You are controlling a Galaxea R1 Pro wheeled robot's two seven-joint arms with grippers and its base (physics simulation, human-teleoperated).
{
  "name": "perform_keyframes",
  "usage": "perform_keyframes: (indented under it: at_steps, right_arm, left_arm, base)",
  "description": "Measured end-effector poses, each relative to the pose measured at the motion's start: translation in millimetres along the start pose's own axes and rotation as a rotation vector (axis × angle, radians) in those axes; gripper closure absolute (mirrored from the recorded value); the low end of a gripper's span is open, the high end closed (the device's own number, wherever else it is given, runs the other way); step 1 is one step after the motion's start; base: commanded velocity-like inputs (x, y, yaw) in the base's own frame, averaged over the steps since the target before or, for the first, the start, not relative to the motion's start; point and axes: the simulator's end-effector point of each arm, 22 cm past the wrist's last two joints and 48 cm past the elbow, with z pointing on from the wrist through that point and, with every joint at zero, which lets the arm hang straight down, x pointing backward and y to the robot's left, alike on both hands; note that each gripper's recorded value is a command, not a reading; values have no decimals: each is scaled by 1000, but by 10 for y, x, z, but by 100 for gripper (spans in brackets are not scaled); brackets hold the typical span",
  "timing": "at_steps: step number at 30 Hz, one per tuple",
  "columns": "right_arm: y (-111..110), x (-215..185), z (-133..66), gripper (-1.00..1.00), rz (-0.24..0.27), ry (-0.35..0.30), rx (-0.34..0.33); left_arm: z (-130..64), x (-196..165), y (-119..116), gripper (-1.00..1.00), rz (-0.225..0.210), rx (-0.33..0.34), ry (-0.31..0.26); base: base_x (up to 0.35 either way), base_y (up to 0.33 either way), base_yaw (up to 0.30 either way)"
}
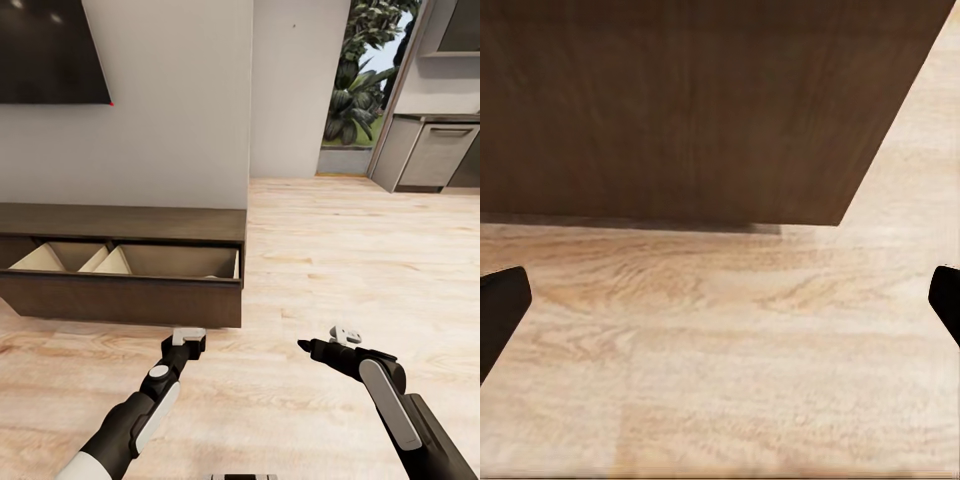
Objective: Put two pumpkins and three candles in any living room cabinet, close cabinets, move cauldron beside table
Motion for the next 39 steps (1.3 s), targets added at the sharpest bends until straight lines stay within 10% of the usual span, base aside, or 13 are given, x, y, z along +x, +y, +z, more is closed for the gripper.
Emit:
perform_keyframes:
  at_steps: [23, 39]
  right_arm:
    - [-171, 325, 315, -100, 20, 80, 26]
    - [-156, 330, 316, -100, 22, 80, 24]
  left_arm:
    - [208, 479, 82, -100, -13, -16, 54]
    - [230, 420, 191, -100, -49, -49, -25]
  base:
    - [0, 0, 0]
    - [244, 17, 0]
